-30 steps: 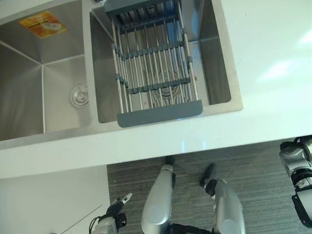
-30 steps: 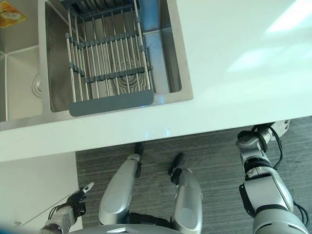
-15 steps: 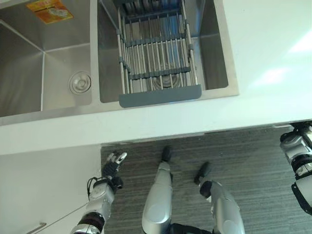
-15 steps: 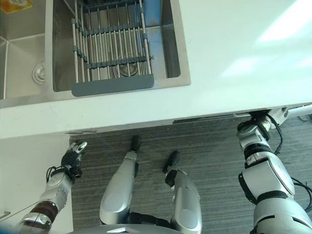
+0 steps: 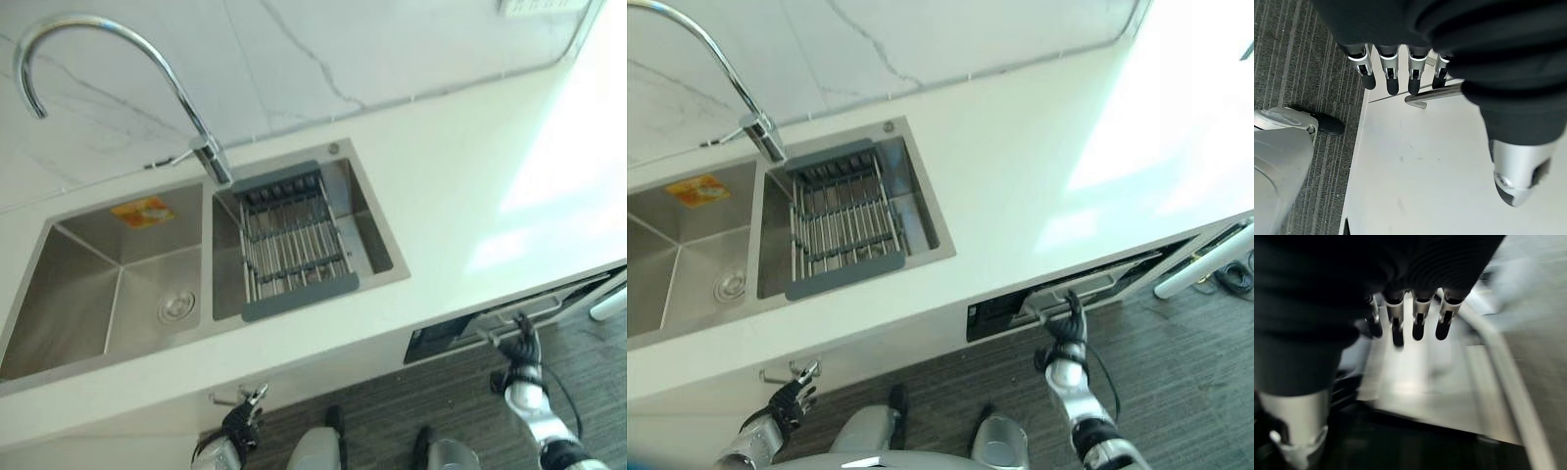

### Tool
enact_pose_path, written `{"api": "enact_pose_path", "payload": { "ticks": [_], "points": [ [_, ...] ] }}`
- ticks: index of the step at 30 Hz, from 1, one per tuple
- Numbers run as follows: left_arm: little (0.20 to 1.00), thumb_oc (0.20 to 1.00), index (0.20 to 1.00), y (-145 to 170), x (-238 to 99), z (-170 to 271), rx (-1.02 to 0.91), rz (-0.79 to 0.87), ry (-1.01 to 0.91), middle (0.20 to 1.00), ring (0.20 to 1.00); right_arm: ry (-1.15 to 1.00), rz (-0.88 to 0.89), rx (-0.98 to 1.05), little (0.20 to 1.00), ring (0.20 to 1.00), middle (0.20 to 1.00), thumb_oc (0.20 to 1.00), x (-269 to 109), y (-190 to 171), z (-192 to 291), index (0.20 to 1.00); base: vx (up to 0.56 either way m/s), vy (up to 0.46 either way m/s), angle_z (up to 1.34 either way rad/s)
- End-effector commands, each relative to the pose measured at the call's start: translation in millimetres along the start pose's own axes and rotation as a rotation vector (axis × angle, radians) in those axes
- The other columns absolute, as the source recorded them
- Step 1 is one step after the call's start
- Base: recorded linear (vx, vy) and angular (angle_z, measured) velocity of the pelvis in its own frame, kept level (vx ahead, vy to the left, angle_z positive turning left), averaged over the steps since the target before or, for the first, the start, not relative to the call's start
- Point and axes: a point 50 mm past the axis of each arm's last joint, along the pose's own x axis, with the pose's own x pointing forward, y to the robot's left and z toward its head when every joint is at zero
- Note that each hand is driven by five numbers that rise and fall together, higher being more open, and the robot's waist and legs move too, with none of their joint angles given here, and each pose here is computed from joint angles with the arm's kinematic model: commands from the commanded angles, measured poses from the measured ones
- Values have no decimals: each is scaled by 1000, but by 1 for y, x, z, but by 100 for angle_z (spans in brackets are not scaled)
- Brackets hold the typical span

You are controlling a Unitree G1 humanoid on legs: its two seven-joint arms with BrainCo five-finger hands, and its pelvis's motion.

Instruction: Place the dishes in the dishwasher.

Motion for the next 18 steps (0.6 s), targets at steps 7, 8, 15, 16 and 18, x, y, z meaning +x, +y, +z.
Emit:
{"api": "enact_pose_path", "payload": {
  "ticks": [7,8,15,16,18],
  "points": [
    [1000,1000,1000,-27,0,-38,113,-173,261,1000,1000,165,154,82,1000,1000,1000,1000,-6,22,-23,1000,20,-33,-12],
    [1000,1000,1000,-27,-1,-42,132,-171,292,1000,1000,188,149,76,1000,1000,1000,1000,-8,21,-29,1000,9,-40,-17],
    [1000,1000,1000,-15,-13,-74,154,-72,550,1000,1000,277,159,22,1000,1000,1000,1000,-18,21,-52,1000,15,-23,-10],
    [1000,1000,1000,-13,-15,-77,164,-67,582,1000,1000,278,161,19,1000,1000,1000,1000,-19,21,-53,1000,0,0,0],
    [1000,1000,1000,-10,-15,-78,196,-60,582,1000,1000,281,161,20,1000,1000,1000,1000,-20,22,-53,1000,15,-2,-2]
  ]
}}
